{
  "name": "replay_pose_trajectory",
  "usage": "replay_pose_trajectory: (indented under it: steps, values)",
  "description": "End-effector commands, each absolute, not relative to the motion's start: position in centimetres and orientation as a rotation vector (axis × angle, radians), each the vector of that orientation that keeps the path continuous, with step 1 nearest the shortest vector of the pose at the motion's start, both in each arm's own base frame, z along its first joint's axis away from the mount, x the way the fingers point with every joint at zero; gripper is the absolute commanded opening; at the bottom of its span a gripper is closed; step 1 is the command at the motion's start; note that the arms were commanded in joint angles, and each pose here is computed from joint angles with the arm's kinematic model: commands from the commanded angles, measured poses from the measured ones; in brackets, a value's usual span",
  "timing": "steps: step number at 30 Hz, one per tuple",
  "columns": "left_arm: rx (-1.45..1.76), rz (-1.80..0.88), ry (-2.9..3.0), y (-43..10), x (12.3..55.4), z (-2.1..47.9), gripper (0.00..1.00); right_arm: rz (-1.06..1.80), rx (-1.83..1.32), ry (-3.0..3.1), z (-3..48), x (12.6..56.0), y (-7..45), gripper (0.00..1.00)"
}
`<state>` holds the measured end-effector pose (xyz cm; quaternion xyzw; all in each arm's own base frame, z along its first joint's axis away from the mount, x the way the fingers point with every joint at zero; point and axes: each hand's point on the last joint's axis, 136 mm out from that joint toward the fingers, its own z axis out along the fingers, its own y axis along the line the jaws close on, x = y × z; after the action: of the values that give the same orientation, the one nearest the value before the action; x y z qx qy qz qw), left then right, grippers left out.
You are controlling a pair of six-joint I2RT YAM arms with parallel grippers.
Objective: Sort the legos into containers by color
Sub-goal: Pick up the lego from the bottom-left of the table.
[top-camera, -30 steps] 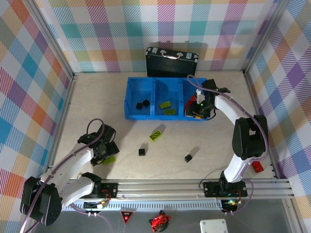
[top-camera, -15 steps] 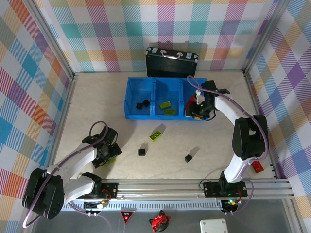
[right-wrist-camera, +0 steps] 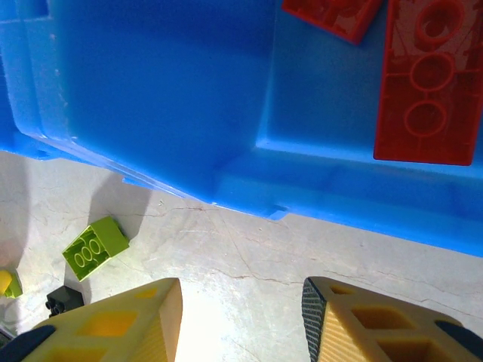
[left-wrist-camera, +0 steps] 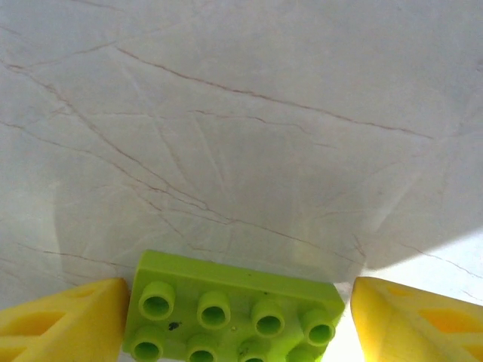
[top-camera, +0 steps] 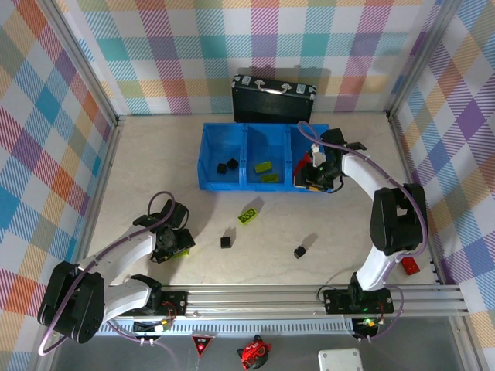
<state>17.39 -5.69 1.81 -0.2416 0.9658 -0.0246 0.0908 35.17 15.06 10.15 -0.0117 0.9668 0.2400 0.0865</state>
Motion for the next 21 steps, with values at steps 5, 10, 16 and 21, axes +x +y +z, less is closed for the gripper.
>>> replay_pose_trajectory:
  steps: [5,10,16,21]
  values:
    - [-0.628,-0.201,2.917,-7.6,17.6,2.0,0.77,0.748,-0.078,2.852,11.3,34.7,15.4,0.48]
    - [-0.592,-0.237,2.948,-8.3,17.6,1.8,0.76,0.747,-0.079,2.852,11.4,34.6,15.3,0.47]
    - [-0.570,-0.235,2.970,-8.6,17.5,1.6,0.74,0.747,-0.080,2.854,11.4,34.5,15.3,0.47]
    - [-0.562,-0.228,2.967,-8.5,17.5,1.8,0.70,0.746,-0.079,2.855,11.3,34.5,15.3,0.47]
